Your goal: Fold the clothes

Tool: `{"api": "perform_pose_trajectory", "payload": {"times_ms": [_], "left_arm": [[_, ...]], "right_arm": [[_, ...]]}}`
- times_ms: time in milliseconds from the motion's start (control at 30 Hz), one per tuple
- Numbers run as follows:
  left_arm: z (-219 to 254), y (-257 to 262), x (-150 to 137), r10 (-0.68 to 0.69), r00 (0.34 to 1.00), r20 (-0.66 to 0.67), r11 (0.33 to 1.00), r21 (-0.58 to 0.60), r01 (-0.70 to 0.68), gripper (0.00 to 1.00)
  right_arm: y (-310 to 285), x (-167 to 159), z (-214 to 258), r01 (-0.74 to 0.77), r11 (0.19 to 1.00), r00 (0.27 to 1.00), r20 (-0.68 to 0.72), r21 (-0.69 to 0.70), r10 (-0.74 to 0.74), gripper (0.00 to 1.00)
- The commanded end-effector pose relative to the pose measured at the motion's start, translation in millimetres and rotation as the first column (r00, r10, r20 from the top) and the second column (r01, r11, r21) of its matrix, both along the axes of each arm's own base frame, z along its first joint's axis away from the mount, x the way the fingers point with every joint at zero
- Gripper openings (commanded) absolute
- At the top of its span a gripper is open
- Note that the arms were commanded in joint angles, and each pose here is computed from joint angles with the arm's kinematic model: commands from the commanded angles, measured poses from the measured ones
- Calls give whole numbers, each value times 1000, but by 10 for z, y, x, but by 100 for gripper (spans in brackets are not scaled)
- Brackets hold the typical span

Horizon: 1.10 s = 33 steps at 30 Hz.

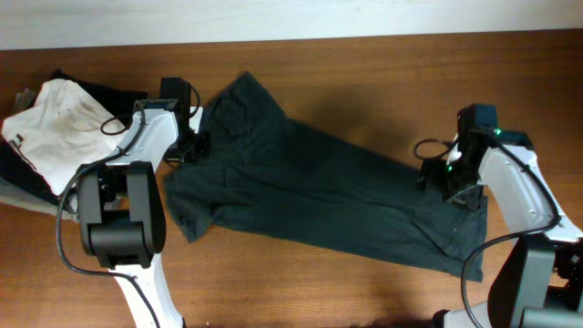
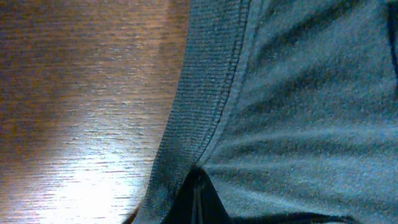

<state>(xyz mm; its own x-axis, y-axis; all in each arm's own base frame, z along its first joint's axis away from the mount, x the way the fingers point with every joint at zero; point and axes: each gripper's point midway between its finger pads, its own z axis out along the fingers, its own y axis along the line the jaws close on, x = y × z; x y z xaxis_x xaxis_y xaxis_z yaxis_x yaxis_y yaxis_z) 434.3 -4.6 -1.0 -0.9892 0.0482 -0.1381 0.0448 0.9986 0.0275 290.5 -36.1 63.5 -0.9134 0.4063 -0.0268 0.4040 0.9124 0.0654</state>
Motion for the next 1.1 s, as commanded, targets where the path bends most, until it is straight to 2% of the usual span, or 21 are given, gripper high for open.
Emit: {"api": "perform_pose_trajectory", "payload": {"times_ms": [0, 167, 267, 333, 400, 467, 533, 600, 800, 867, 967, 1067], "left_arm": [[-288, 88, -203, 32, 995, -98, 999, 21, -30, 0], [-258, 74, -164, 31, 996, -88, 999, 13, -30, 0], [-244, 34, -144, 27, 996, -83, 1000, -10, -28, 2], [-244, 35, -144, 27, 996, -83, 1000, -10, -28, 3], [-244, 35, -144, 27, 996, -83, 1000, -10, -28, 3], [-244, 35, -143, 27, 996, -83, 1000, -10, -28, 3], [-244, 35, -142, 27, 996, -83, 1000, -10, -28, 3], [-244, 35, -143, 27, 996, -83, 1000, -10, -28, 3], [-244, 35, -142, 27, 996, -83, 1000, -10, -28, 4], [-243, 35, -135, 27, 996, -80, 1000, -10, -28, 4], [-243, 35, -136, 27, 996, -80, 1000, -10, -28, 4], [-241, 11, -128, 21, 997, -78, 999, -23, -23, 4]], "right_arm": [[41, -296, -231, 12, 1000, 996, -93, 15, -10, 80], [133, -614, -435, 11, 999, 984, -180, 50, -1, 81], [144, -695, -595, 11, 999, 984, -178, 48, -2, 78], [134, -703, -660, 11, 999, 986, -166, 40, -4, 66], [114, -672, -669, 9, 1000, 988, -153, 29, -4, 31], [-28, -578, -622, 10, 999, 991, -130, -45, -15, 16], [-154, -453, -496, 38, 993, 993, -107, -112, -51, 9], [-179, -290, -359, 44, 992, 997, -63, -117, -51, 4], [-269, 310, 127, 66, 989, 991, 124, -133, -50, 4], [-395, 677, 404, 98, 979, 964, 262, -180, -48, 4], [-577, 1025, 669, 158, 955, 912, 409, -250, -44, 4], [-691, 1174, 768, 203, 935, 879, 474, -291, -43, 4]]}}
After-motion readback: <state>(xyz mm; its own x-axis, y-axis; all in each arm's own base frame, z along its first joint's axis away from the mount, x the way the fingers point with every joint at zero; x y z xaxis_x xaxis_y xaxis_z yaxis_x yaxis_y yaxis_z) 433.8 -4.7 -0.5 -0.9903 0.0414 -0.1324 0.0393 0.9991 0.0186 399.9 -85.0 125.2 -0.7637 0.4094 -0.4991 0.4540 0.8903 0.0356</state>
